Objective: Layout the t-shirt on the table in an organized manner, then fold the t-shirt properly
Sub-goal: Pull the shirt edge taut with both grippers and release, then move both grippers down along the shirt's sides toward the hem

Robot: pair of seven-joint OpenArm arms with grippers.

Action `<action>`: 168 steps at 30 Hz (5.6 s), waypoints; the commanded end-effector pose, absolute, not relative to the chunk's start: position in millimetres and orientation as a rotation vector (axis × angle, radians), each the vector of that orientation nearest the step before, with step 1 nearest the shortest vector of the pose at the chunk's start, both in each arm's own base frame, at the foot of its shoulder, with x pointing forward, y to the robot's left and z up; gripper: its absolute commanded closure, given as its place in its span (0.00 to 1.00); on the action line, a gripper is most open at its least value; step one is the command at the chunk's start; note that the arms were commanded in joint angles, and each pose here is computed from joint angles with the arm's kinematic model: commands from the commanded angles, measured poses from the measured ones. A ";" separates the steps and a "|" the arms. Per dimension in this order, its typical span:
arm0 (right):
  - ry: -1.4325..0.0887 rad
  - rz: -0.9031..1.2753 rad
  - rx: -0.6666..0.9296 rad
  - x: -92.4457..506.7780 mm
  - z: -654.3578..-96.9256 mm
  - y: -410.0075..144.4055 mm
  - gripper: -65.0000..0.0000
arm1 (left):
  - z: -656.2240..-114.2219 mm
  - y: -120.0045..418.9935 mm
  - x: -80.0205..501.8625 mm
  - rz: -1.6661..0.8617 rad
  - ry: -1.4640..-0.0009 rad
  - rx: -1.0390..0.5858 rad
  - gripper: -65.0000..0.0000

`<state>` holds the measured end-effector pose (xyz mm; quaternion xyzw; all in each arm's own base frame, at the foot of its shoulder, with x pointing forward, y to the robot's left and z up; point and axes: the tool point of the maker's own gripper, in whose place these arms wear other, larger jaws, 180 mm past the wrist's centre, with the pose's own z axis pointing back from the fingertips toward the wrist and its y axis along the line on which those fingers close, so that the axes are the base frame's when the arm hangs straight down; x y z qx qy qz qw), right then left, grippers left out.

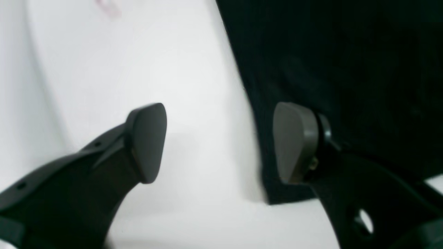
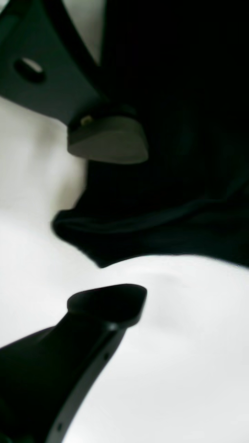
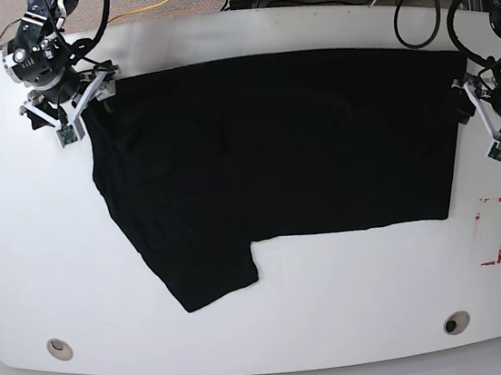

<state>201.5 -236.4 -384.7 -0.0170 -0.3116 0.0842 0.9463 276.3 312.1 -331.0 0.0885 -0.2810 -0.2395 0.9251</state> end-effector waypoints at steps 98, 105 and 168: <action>-0.404 0.074 -0.089 111.3 -423.9 -291.9 0.99 | -385.8 297.1 160.4 -0.594 -0.311 0.096 0.60; -0.403 0.074 -0.090 111.2 -424.0 -292.1 0.99 | -380.8 303.0 164.1 -0.610 -0.311 0.116 0.43; -0.827 0.047 0.112 393.9 -359.5 -293.2 0.00 | -328.9 232.5 394.4 -0.525 -0.737 0.124 0.43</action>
